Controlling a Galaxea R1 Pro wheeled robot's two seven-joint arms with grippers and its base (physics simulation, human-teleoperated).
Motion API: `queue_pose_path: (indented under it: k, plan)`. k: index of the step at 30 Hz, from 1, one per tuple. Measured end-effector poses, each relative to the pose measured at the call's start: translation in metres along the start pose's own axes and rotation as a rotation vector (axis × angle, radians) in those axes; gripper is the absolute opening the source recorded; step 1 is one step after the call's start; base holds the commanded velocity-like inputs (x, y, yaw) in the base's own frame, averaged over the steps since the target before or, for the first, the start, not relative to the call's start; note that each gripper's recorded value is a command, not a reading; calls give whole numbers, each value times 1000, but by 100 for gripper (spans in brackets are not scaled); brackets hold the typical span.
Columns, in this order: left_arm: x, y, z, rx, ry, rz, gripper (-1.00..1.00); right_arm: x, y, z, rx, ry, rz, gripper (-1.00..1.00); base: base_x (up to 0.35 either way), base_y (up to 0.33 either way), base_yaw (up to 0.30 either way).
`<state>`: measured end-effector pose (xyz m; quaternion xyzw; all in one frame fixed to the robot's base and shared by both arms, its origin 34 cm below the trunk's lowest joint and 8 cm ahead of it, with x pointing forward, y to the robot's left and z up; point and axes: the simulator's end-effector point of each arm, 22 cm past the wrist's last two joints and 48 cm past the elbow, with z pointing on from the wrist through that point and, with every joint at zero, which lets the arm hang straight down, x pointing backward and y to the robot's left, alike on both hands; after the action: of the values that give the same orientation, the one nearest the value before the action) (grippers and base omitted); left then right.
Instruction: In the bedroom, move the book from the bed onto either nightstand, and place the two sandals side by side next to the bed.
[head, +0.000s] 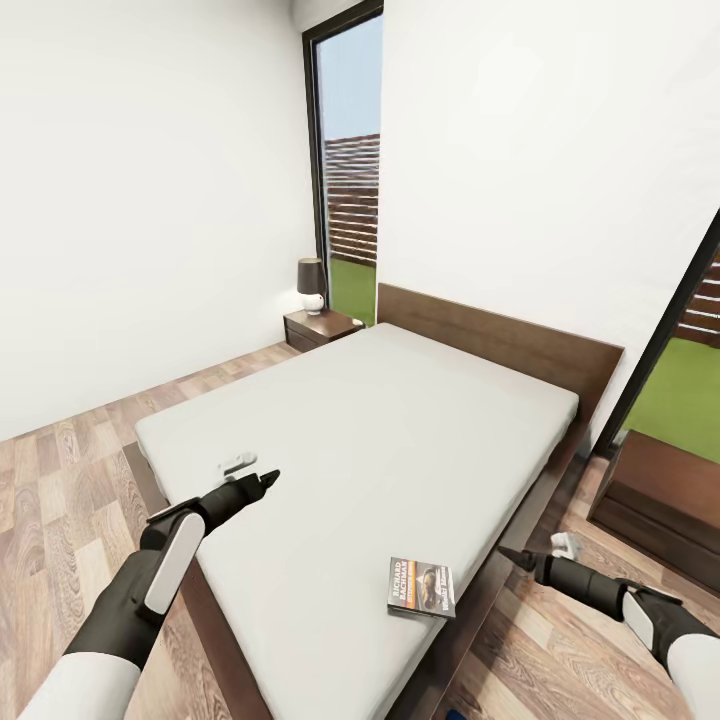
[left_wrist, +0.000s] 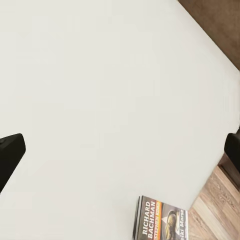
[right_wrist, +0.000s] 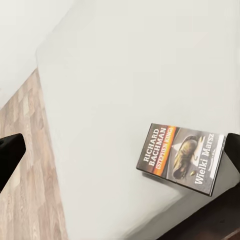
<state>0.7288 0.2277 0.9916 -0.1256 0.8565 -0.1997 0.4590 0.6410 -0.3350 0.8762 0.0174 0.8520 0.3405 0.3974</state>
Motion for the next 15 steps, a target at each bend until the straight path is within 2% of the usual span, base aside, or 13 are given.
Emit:
queue_pose_path:
  k: [3,15]
  plan:
    - [0,0,0,0,0,0,100,-6,-1,-1,4,-8,-13,100,0,0,0]
    - [0,0,0,0,0,0,100,-6,-1,-1,4,-8,-13,100,0,0,0]
